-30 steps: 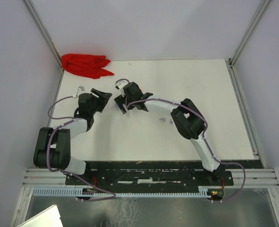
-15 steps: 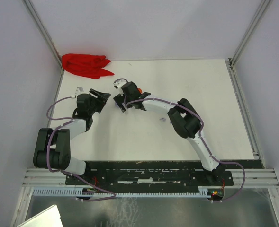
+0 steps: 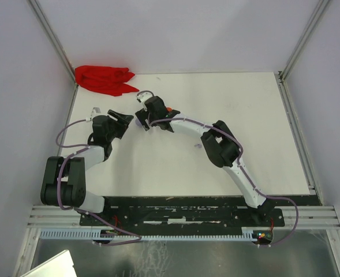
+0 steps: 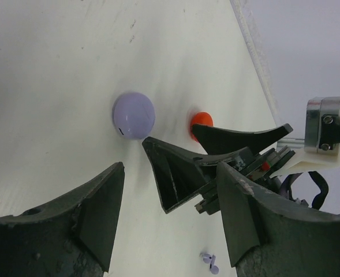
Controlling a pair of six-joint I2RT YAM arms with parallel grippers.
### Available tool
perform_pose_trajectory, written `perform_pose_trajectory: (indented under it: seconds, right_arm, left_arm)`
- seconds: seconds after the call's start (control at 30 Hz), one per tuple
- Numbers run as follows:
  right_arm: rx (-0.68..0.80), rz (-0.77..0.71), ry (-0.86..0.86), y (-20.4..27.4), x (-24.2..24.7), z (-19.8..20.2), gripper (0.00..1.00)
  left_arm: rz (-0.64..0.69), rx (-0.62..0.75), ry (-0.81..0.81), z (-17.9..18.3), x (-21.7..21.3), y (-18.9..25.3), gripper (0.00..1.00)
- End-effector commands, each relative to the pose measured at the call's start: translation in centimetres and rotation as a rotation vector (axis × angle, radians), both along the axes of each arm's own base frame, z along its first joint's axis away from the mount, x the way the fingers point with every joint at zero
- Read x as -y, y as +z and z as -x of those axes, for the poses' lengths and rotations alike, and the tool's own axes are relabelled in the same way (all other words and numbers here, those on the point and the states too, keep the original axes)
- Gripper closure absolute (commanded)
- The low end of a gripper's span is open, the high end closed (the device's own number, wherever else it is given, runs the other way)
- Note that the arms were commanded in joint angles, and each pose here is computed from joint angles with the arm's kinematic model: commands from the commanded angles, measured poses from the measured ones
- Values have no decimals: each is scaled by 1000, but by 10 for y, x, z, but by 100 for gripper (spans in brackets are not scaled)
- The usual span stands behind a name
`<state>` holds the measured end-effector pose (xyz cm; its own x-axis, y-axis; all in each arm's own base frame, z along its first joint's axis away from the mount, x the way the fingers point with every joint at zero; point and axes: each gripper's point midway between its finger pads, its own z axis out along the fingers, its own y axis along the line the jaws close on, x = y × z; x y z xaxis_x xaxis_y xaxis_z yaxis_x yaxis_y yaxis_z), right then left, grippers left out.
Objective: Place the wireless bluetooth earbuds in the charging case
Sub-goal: Move the charging case to the center of the board.
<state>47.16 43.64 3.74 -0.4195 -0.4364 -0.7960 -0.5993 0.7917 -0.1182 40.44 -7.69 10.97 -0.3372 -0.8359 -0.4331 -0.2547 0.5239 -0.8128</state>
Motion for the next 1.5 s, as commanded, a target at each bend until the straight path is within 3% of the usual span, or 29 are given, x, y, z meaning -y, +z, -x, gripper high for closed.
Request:
perform_pose_trajectory:
  seconds: [0.0, 0.63, 1.47]
  right_arm:
    - [69, -85, -94, 31, -3, -28, 3]
    - [-67, -260, 19, 46, -47, -5, 4]
    - [-127, -181, 24, 0, -72, 4, 7]
  left_arm:
    - [-25, 62, -24, -3, -1, 12, 29]
    - [-18, 86, 36, 6, -24, 24, 30]
    - [-5, 78, 41, 14, -38, 21, 30]
